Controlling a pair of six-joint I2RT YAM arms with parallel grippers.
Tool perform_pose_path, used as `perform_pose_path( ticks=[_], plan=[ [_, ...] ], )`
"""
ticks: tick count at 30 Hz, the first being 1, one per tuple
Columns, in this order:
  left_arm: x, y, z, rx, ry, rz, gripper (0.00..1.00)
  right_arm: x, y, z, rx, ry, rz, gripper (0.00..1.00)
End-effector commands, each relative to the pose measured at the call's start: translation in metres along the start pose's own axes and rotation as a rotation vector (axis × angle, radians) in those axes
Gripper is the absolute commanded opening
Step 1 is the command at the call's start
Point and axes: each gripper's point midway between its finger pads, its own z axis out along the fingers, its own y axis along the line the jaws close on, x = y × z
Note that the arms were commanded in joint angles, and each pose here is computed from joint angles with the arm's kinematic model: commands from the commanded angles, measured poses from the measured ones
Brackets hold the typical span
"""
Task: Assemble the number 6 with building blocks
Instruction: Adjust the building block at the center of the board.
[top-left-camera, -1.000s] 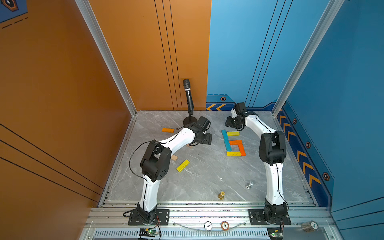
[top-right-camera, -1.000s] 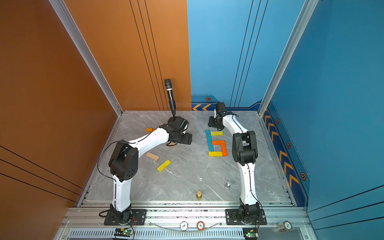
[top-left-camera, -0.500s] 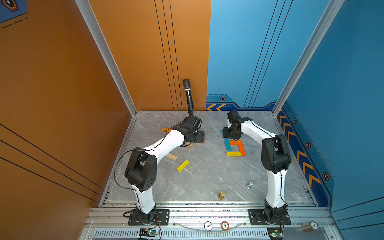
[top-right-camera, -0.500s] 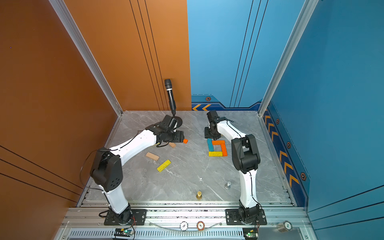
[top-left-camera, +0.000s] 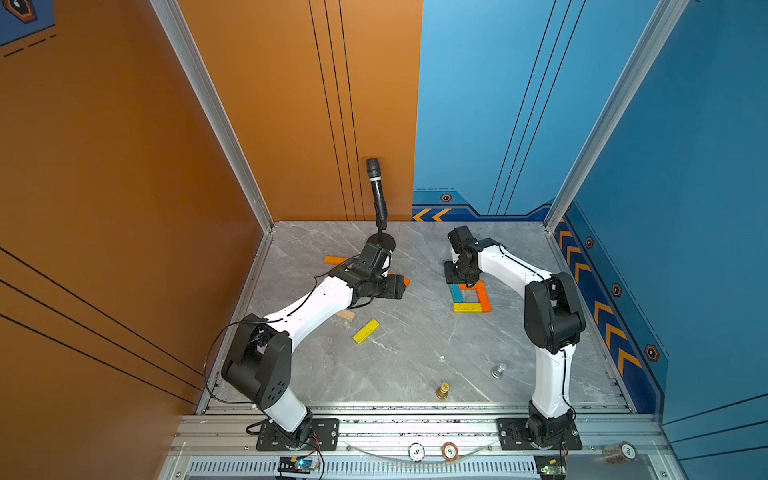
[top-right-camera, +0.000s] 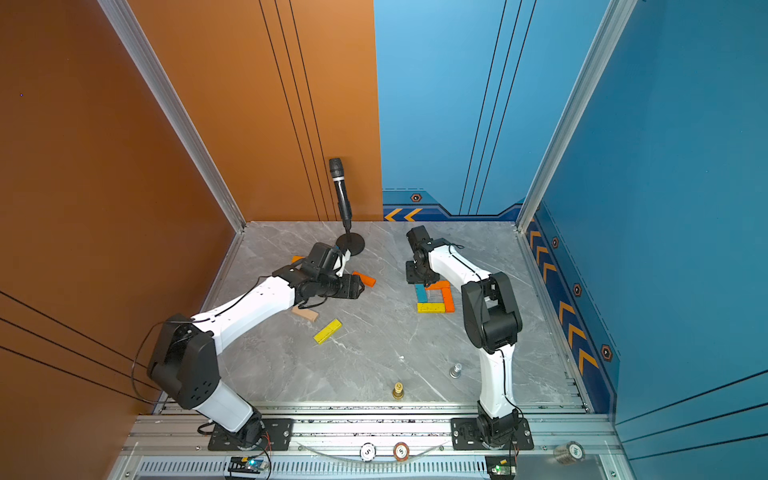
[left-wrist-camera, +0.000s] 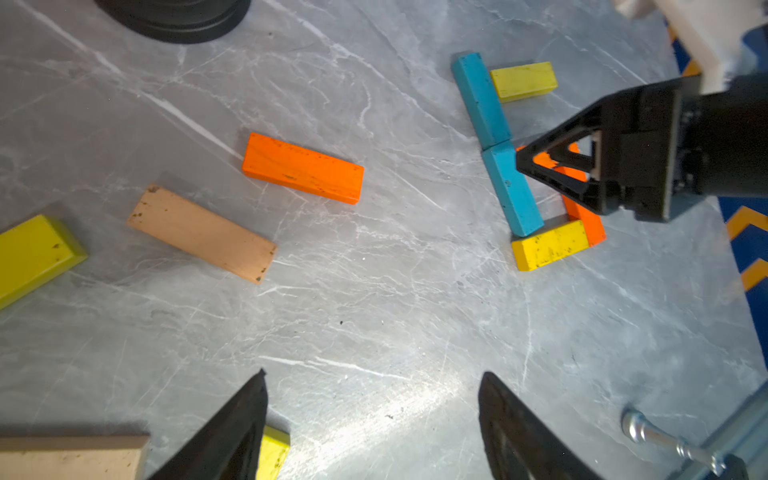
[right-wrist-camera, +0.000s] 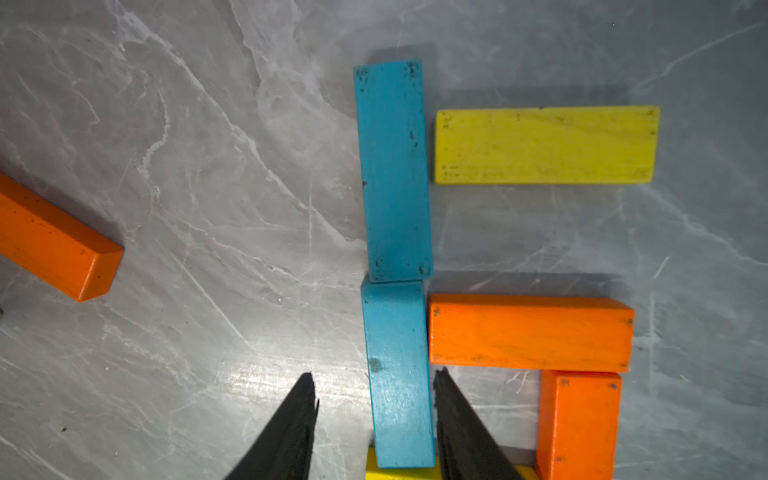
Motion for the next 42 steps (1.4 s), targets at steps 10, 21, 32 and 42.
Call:
perform_pose_path(
  ticks=[10,21,32,42],
  plan=[
    [-0.004,-0.016,-0.013,0.111,-0.061,0.047,0.82,0.018,-0.003,0.023,0.051,0.076,0.008,0.46],
    [-0.007,-0.01,-0.018,0.084,-0.088,0.052,0.85,0.028,-0.007,0.014,0.079,0.073,0.015,0.49],
    [-0.004,-0.009,-0.018,0.077,-0.087,0.046,0.85,0.039,-0.01,0.019,0.109,0.084,0.045,0.47],
    [-0.002,-0.013,-0.015,0.085,-0.084,0.052,0.85,0.042,-0.009,0.019,0.107,0.081,0.086,0.38]
  ],
)
